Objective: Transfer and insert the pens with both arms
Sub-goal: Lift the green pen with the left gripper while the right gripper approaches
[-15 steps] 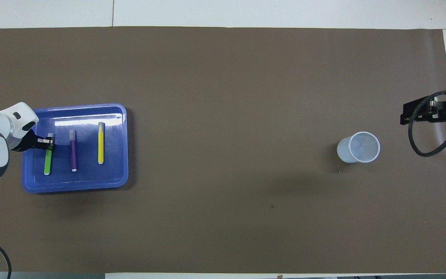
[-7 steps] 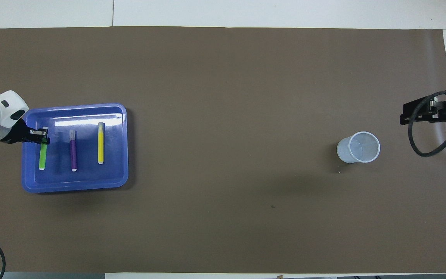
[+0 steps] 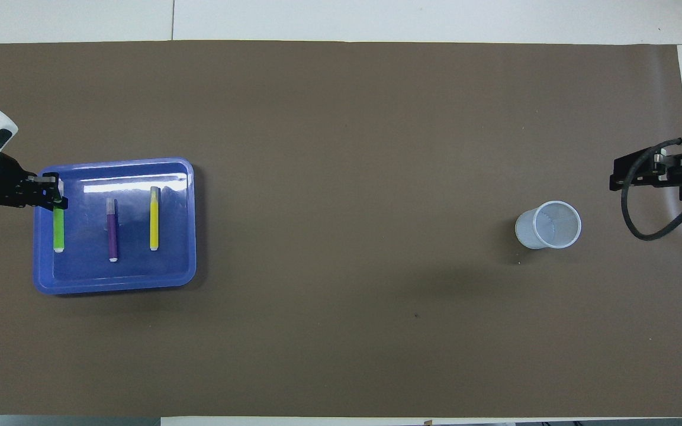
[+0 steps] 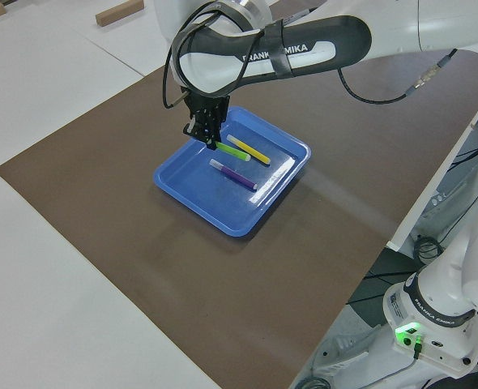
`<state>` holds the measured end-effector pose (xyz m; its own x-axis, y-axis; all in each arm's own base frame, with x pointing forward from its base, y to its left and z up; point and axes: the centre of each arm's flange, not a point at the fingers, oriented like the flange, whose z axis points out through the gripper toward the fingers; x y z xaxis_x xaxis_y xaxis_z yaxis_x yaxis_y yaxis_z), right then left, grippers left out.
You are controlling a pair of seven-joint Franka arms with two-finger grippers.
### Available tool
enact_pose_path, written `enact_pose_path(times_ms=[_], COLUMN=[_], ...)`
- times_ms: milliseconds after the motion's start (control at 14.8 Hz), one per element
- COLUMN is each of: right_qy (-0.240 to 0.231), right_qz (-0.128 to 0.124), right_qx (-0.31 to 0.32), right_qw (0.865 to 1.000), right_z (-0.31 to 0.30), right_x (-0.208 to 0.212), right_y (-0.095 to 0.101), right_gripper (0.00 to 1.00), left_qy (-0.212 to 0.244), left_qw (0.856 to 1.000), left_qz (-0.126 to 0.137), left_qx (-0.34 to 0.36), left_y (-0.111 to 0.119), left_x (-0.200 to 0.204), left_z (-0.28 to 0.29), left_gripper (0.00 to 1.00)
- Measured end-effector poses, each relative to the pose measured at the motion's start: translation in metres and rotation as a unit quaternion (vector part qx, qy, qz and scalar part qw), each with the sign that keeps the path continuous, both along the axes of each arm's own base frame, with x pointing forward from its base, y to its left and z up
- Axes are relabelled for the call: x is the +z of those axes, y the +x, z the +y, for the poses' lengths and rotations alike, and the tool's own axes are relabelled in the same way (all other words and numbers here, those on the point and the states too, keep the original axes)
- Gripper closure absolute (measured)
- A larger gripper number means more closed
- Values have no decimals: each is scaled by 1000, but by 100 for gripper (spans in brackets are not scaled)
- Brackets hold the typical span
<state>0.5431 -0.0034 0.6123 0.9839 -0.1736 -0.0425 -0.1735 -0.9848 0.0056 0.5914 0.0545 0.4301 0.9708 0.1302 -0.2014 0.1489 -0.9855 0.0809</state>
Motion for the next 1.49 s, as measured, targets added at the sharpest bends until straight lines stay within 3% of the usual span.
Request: enact_pose_path(times_ms=[270,608,945,1283,1485], right_qy=[0,1,89,175,213], right_qz=[0,0,-2,-44,-54], right_qx=[0,1,5,-20,-47], right_qw=[1000,1000,996,983,975], right_z=[0,1,27,61,110], right_x=[0,0,2,15,21], right_y=[0,0,0,11,12], right_gripper=[0,0,0,0,0], left_qy=[-9,-62,-96,-122,-150], left_qw=[987,946,882,795,762], left_qz=[24,86,141,183,209], left_qx=[156,307,439,565,594], left_y=[-5,-33,-47,-53,-65], left_x=[53,98,133,162,168], left_z=[-88,-168,-191,-205,-216], left_gripper=[84,84,84,84,84])
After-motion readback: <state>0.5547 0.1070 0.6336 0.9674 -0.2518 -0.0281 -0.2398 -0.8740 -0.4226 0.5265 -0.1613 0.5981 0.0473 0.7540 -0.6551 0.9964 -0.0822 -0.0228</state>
